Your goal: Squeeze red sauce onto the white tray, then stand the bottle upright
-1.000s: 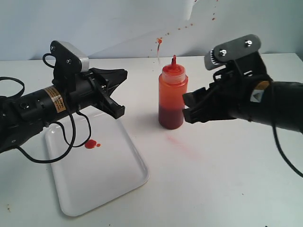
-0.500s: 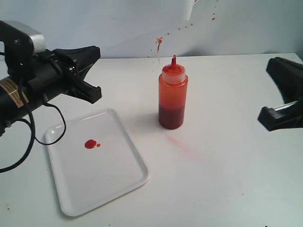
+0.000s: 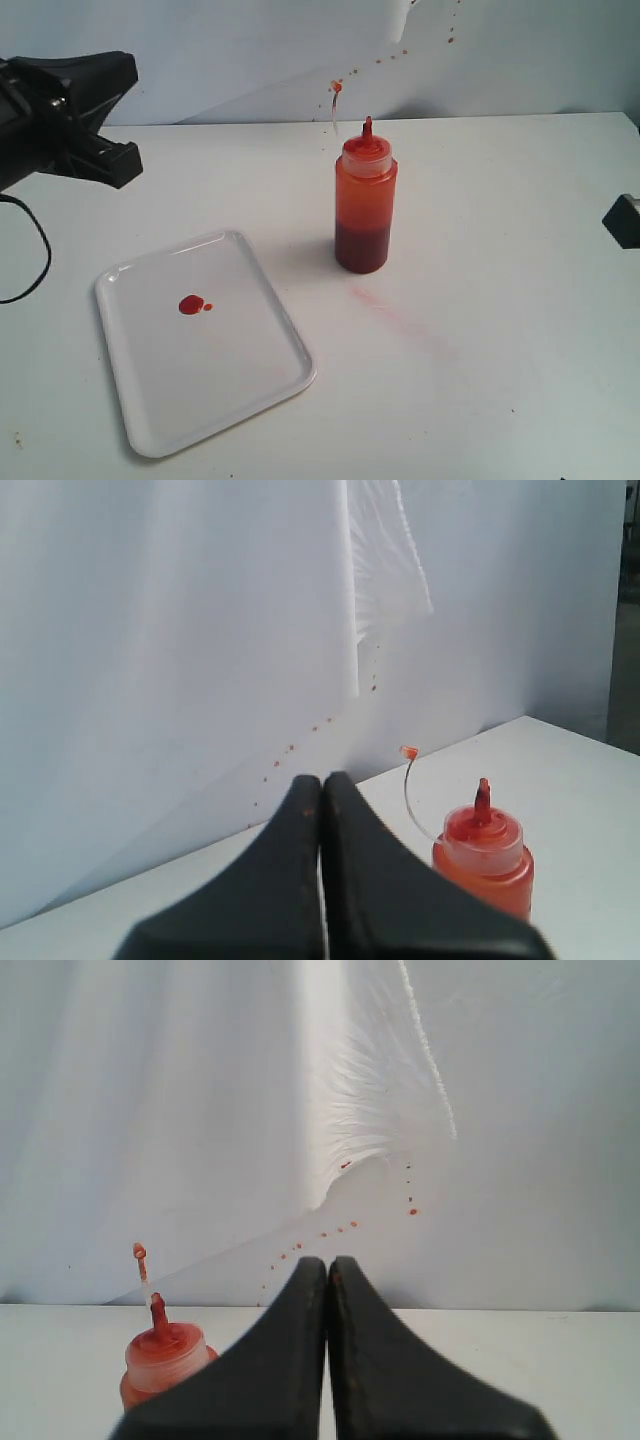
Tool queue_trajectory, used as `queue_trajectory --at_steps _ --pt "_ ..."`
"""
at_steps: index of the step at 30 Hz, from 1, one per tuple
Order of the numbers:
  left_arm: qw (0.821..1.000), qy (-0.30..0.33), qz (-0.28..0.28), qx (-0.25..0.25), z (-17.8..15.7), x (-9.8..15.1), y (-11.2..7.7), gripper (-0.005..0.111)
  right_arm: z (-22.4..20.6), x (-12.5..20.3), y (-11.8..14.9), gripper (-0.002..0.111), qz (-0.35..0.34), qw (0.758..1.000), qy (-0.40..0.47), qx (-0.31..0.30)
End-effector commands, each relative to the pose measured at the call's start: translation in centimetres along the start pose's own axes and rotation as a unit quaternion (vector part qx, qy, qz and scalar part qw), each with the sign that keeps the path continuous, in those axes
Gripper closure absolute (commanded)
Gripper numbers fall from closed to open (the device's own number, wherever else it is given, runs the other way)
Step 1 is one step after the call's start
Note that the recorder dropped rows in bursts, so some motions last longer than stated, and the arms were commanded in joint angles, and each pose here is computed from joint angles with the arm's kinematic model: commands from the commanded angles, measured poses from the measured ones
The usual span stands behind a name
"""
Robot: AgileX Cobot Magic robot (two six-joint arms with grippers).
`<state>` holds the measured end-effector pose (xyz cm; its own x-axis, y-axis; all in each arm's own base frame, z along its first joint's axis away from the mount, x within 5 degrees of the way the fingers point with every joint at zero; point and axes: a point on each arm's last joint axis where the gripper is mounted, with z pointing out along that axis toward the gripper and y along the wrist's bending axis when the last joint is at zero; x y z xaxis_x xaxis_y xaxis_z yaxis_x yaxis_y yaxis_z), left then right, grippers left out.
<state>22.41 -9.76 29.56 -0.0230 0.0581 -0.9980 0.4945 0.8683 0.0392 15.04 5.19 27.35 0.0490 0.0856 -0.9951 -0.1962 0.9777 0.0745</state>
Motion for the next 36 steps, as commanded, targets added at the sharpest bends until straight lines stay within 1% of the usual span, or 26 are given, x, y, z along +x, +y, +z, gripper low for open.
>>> queue_trajectory --at_steps 1,5,36 --pt "1.000 0.021 -0.011 -0.018 -1.02 -0.32 0.20 0.107 -0.11 -0.04 -0.16 0.108 -0.003 1.000 -0.005 0.005" --pt "0.999 0.038 -0.007 -0.025 -1.27 -0.17 0.28 0.107 -0.11 -0.04 -0.16 0.108 -0.003 1.000 -0.005 0.005" --pt "0.999 0.038 -0.006 -0.024 -1.27 -0.17 0.28 0.107 -0.11 -0.04 -0.15 0.108 -0.003 1.000 -0.006 0.005"
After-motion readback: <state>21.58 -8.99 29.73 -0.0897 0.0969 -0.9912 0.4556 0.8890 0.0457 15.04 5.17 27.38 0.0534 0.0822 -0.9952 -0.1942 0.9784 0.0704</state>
